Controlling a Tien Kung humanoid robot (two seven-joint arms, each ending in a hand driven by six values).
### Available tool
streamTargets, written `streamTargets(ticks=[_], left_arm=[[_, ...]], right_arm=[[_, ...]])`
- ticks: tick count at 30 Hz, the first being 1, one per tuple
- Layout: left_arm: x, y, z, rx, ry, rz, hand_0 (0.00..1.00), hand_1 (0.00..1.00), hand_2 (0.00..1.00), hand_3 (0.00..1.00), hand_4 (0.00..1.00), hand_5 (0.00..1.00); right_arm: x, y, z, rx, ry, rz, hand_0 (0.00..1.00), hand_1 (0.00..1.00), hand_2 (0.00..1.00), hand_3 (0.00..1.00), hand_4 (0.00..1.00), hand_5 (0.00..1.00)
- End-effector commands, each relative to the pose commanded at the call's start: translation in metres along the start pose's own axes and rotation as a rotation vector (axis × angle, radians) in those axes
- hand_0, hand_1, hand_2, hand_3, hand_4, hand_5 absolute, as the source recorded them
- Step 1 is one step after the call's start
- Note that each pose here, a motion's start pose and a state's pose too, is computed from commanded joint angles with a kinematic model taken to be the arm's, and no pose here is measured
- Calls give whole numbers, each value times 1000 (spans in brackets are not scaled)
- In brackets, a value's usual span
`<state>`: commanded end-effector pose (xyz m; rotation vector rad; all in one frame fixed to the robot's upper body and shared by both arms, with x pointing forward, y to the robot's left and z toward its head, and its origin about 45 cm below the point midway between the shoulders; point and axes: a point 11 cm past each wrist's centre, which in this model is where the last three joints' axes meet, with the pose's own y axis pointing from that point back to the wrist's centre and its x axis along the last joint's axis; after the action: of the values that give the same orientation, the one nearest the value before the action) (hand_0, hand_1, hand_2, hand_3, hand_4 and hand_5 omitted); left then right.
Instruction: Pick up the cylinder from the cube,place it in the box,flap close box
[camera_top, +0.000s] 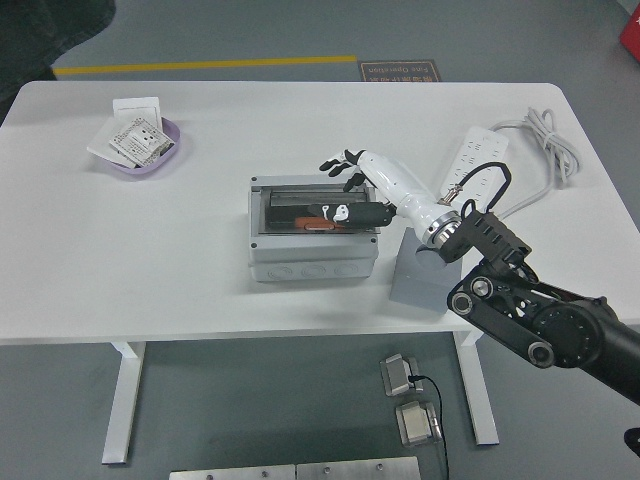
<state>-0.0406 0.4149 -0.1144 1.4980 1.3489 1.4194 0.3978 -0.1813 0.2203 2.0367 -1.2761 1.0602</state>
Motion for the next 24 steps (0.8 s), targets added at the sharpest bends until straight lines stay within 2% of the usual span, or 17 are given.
streamTargets(ticks=[12, 20, 24], left_arm=[[4, 0, -2, 7, 3, 6, 639, 655, 529, 612, 642, 366], [8, 1, 1, 2, 7, 13, 638, 655, 529, 612, 641, 364], [11, 0, -1, 5, 8, 19, 638, 655, 529, 611, 641, 364]], right_arm=[[41, 33, 21, -55, -37, 200, 545, 499, 681, 701, 916, 581], [50, 67, 43, -115, -210, 360, 548, 497, 677, 699, 915, 580], [50, 91, 59, -148, -338, 460, 543, 495, 675, 691, 915, 584]])
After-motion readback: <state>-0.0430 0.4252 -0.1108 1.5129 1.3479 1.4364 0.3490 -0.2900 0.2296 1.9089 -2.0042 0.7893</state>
